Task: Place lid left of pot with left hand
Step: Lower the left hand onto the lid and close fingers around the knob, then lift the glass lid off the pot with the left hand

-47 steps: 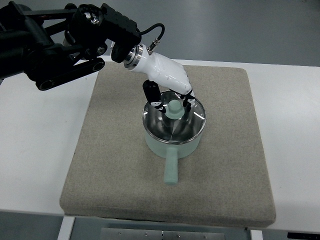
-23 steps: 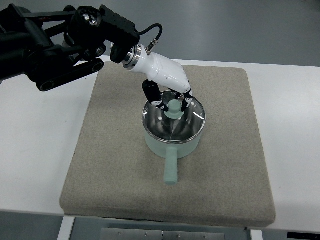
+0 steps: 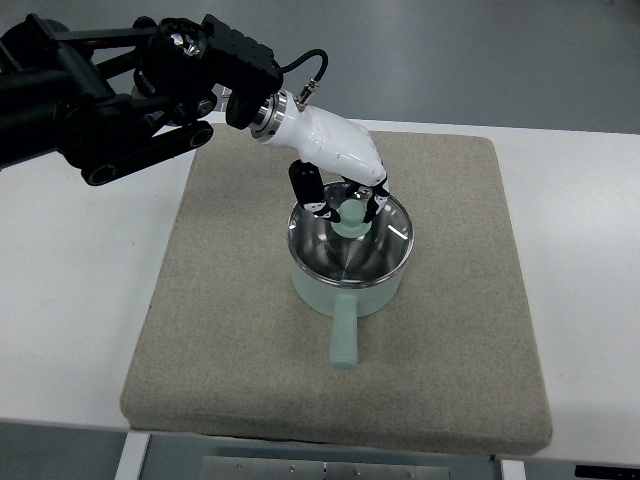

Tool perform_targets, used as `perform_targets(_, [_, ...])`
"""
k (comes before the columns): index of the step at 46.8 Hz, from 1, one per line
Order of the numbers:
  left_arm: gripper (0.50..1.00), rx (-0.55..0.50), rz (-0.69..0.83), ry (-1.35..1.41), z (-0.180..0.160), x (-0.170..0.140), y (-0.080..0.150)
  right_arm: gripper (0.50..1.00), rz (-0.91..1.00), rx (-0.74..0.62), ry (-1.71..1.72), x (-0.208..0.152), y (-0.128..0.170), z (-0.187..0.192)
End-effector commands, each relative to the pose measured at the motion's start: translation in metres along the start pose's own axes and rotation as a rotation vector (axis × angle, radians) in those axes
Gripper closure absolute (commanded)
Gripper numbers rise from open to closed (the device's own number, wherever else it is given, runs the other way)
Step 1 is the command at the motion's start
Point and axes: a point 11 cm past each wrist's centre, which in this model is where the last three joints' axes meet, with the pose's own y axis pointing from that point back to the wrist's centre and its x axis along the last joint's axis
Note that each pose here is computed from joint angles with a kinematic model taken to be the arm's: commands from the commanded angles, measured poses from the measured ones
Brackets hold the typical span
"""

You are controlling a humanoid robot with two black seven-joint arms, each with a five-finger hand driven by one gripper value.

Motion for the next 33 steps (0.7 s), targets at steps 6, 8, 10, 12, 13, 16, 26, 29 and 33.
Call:
perform_targets(6, [1.0,-0.004,0.03,0.004,0.001,0.009,0.003,0.576,0.0,0.0,0.0,0.0,0.0,0.0])
perform_targets(8, [1.0,-0.001,0.04,-0.001,0.0,0.013,0.005,0.576,0.0,0.0,0.001,0.0,0.0,0.0])
perform_targets(10, [1.0,-0.001,0.043,-0.001,0.0,0.014,0.005,0.576,0.0,0.0,0.0,0.0,0.0,0.0])
perform_targets(12, [1.0,0.0,0.046,-0.004,0.0,0.015,0.006,0.576,0.0,0.0,0.0,0.0,0.0,0.0])
perform_targets(13, [1.0,0.0,0.047,-0.004,0.0,0.016,0.006,0.576,0.0,0.0,0.0,0.0,0.0,0.0])
perform_targets(16, [1.0,0.002,0.05,-0.005,0.0,0.017,0.007,0.576,0.0,0.0,0.0,0.0,0.0,0.0])
perform_targets(26, [1.0,0.003,0.054,-0.004,0.0,0.018,0.009,0.576,0.0,0.0,0.0,0.0,0.0,0.0])
perform_targets(29, [1.0,0.001,0.057,-0.005,0.0,0.02,0.009,0.576,0.0,0.0,0.0,0.0,0.0,0.0])
perform_targets(33, [1.0,0.004,0.074,-0.009,0.0,0.025,0.011,0.576,0.0,0.0,0.0,0.0,0.0,0.0])
